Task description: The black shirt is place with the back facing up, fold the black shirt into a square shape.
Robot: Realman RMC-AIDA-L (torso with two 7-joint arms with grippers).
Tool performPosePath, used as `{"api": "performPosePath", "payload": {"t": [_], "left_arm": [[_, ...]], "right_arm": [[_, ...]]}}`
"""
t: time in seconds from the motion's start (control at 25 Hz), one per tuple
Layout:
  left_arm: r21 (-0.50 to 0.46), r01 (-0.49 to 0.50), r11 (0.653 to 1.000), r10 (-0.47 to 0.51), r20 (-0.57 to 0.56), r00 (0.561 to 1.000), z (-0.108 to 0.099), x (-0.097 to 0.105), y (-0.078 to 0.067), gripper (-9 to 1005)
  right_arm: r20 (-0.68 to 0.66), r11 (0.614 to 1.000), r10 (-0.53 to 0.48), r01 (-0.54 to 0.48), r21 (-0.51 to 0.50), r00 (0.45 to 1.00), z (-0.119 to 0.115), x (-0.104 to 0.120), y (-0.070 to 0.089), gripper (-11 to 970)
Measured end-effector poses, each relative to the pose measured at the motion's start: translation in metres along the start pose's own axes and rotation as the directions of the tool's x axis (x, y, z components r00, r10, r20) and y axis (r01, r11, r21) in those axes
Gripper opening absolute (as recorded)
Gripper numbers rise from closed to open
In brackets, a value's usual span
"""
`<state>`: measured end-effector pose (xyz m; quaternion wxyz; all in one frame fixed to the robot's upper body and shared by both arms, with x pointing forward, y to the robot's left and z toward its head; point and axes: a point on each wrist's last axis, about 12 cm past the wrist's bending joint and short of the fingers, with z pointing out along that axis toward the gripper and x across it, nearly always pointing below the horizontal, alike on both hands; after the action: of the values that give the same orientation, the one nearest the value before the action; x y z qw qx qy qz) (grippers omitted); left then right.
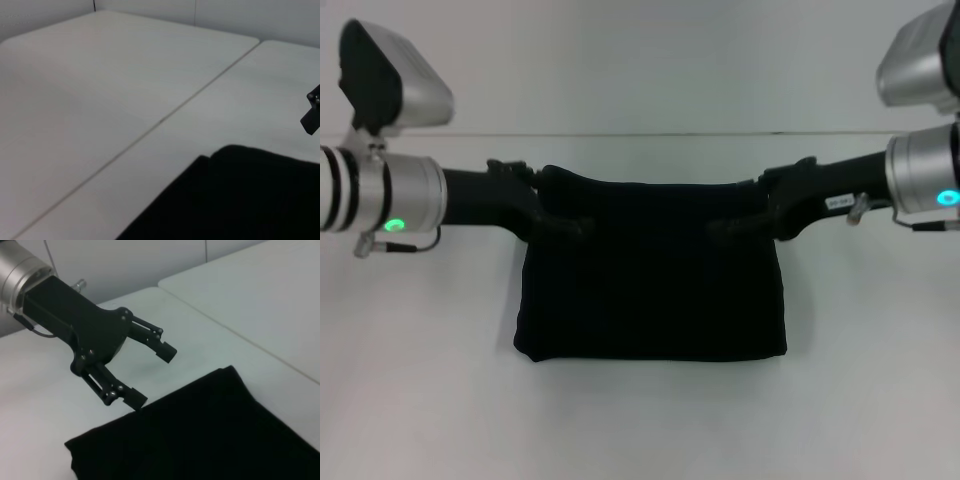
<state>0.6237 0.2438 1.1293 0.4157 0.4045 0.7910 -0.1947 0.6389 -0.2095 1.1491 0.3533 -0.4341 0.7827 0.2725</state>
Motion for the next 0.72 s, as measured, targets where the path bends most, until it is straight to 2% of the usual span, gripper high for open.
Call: {"api": "performPosePath", "payload": {"t": [0.72], "left_arm": [[0.060,0.053,0.997,-0.052,-0.024,0.998,0.005,0.017,-0.014,948]], "right_arm": [[-0.012,1.000,0.021,-0.021,0.004,1.000,0.013,0.014,0.005,806]]}}
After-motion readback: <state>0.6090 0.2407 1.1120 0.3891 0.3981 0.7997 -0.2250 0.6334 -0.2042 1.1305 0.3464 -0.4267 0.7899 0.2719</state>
